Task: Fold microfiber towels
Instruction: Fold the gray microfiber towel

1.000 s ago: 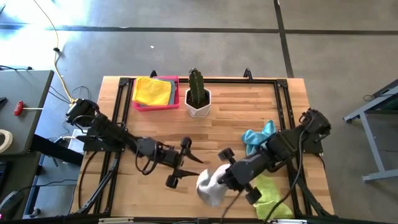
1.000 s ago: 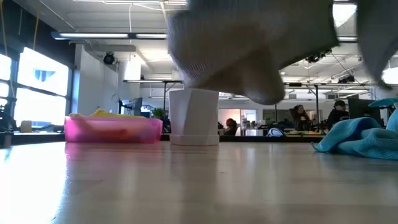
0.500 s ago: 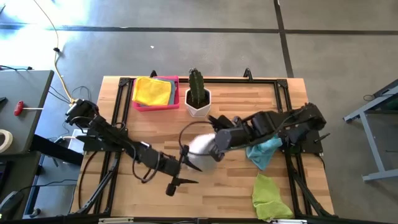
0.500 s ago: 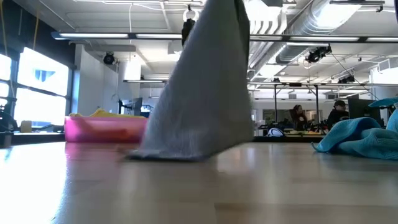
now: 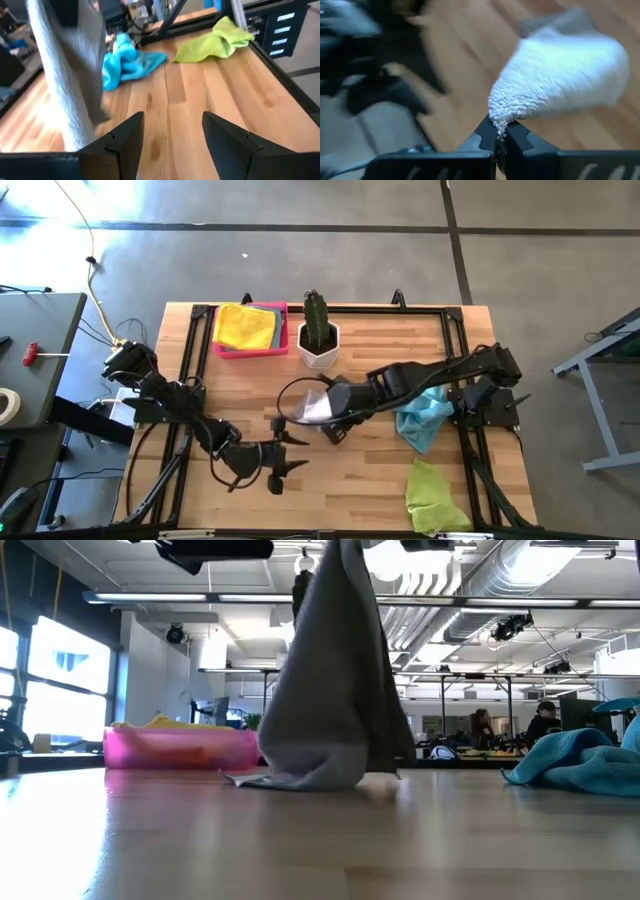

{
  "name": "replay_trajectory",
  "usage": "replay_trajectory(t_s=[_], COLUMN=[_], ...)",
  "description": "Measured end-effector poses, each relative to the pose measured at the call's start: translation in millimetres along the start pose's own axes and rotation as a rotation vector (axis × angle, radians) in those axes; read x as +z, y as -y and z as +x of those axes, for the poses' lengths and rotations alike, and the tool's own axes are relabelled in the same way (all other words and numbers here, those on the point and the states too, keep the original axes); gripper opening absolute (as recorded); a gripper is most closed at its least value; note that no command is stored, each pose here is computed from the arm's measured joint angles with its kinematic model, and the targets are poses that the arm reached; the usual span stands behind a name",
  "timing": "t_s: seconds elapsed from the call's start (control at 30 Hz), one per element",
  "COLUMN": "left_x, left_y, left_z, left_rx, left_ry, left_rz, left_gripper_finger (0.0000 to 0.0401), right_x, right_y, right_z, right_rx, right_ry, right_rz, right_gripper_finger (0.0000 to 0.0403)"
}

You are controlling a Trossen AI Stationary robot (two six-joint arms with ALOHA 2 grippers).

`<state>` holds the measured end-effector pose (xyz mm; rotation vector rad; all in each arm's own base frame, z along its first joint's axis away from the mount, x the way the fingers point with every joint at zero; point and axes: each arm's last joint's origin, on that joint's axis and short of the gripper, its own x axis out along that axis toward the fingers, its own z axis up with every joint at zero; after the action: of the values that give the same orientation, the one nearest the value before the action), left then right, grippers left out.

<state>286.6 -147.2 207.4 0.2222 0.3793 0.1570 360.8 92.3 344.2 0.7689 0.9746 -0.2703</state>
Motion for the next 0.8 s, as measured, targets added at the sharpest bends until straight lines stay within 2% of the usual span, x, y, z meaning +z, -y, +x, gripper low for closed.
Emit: replay_trajectory(t_s=[0.1,0.13,0.17,0.23,0.33,0.47,0.63,0.8], left_x=[-2.6,-3.1,-3.3,-3.9,-6.3,-14.2,-32.7,-57.6], left_y=[-0.4,-0.4,-0.4,-0.8,-1.6,0.0,12.0,25.1], left_z=[0.1,0.1,0.0,-0.1,-0.1,2.1,17.0,40.8], left_rx=[0.005,0.005,0.005,0.023,0.042,0.032,0.03,0.067], left_ry=[-0.022,-0.027,-0.029,-0.032,-0.052,-0.103,-0.142,-0.144], left_rz=[-0.003,-0.002,0.0,0.004,-0.005,-0.041,-0.007,0.094], left_gripper_finger=[0.0191,0.0191,0.0191,0.0191,0.0191,0.0191,0.0191,0.0191], right_x=[2.6,2.9,2.1,4.1,9.3,5.4,-9.2,-23.8], right_y=[-20.3,-23.0,-22.9,-14.0,8.4,26.6,43.0,56.0], right_z=[-14.8,-18.9,-20.9,-20.5,-14.4,4.2,39.9,67.6], right_rx=[0.133,0.135,0.102,-0.044,-0.268,-0.372,-0.364,-0.311], right_ry=[0.071,0.098,0.126,0.199,0.252,0.202,0.127,0.075], right_rz=[-0.044,-0.076,-0.114,-0.167,-0.145,-0.161,-0.162,-0.133], right_gripper_finger=[0.0,0.0,0.0,0.0,0.0,0.0,0.0,0.0])
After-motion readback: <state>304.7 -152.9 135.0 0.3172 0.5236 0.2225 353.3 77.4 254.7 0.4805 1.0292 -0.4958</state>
